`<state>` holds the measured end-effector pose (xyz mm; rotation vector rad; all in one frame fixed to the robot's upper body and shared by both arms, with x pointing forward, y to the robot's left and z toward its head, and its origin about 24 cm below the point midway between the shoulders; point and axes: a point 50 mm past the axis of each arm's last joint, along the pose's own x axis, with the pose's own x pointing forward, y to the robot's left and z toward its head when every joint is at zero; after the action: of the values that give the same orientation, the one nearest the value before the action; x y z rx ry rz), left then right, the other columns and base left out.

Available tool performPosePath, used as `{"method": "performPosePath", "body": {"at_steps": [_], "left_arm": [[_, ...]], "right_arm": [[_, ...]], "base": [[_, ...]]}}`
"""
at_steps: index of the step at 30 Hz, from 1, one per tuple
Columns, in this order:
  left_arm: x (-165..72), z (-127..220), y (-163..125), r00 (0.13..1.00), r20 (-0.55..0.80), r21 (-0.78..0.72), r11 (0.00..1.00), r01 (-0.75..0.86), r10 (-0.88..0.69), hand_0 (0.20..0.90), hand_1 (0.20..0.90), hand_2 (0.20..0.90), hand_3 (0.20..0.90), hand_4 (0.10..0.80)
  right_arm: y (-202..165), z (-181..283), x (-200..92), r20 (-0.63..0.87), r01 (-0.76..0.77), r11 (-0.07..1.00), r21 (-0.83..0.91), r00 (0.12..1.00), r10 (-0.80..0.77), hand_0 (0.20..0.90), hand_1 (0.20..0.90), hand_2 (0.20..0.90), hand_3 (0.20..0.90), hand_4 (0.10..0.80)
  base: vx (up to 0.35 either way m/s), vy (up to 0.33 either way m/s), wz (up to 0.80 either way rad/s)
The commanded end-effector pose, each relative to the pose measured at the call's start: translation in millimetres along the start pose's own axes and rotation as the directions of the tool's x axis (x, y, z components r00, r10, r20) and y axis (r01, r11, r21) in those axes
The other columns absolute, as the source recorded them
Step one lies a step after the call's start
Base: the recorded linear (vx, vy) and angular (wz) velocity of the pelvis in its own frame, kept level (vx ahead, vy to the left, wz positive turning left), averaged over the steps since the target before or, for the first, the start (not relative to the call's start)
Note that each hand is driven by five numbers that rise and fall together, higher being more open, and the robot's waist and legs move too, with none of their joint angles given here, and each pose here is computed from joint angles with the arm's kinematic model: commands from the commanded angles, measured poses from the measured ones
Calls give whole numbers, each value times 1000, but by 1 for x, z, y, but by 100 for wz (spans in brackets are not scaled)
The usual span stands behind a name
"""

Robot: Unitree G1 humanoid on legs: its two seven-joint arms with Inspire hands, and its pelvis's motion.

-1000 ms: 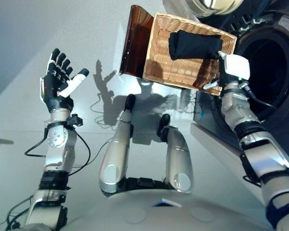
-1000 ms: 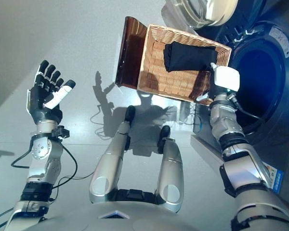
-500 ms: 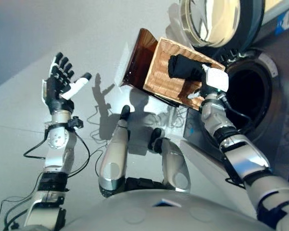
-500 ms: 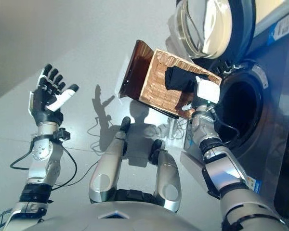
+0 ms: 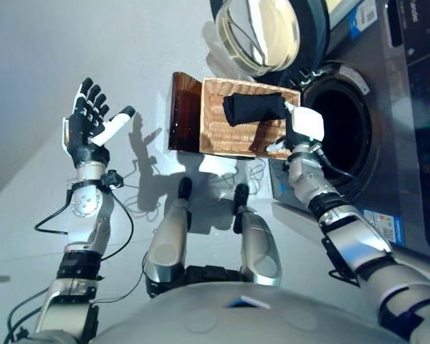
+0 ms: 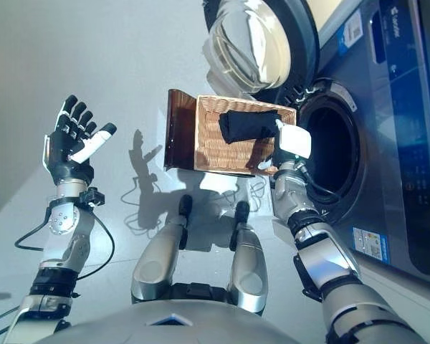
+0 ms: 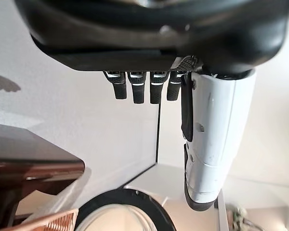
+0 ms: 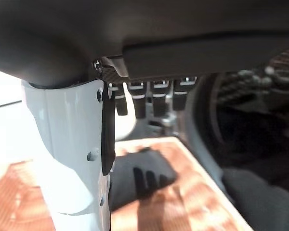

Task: Pick up the clothes and place them into the washing machine

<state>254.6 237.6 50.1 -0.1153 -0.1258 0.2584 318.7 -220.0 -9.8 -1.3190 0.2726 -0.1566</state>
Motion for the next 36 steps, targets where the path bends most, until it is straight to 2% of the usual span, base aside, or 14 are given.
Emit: {"method": "performPosePath", "body": {"at_steps": [1,12,18,23,36], "left_arm": [[-12,19,1,991,133,4,1000,31,-31,900,900,900,900,800],[-10,21,-13,987,140,-20,996,87,-83,900,900,900,900,800],[-8,29,-14,980,184,-27,997,77,-71,900,900,900,900,800],[1,49,-13,961,275,-50,998,50,-34,900,900,900,900,800],[3,83,-22,912,410,-57,997,58,-29,900,900,900,900,800]], "right_arm": [[-27,-5,13,14,118,991,-67,993,-117,900,900,900,900,800],[-33,-44,11,-100,121,984,-128,986,-135,900,900,900,900,800],[-65,-31,27,-41,214,962,-169,974,-224,900,900,900,900,800],[-105,-21,43,-18,326,928,-181,942,-335,900,900,900,900,800],[-153,-23,59,-72,371,899,-233,915,-396,900,900,900,900,800]], "base": [[35,-111,97],[10,-86,47],[-32,27,6],[-80,-29,-13],[-40,-24,9]]}}
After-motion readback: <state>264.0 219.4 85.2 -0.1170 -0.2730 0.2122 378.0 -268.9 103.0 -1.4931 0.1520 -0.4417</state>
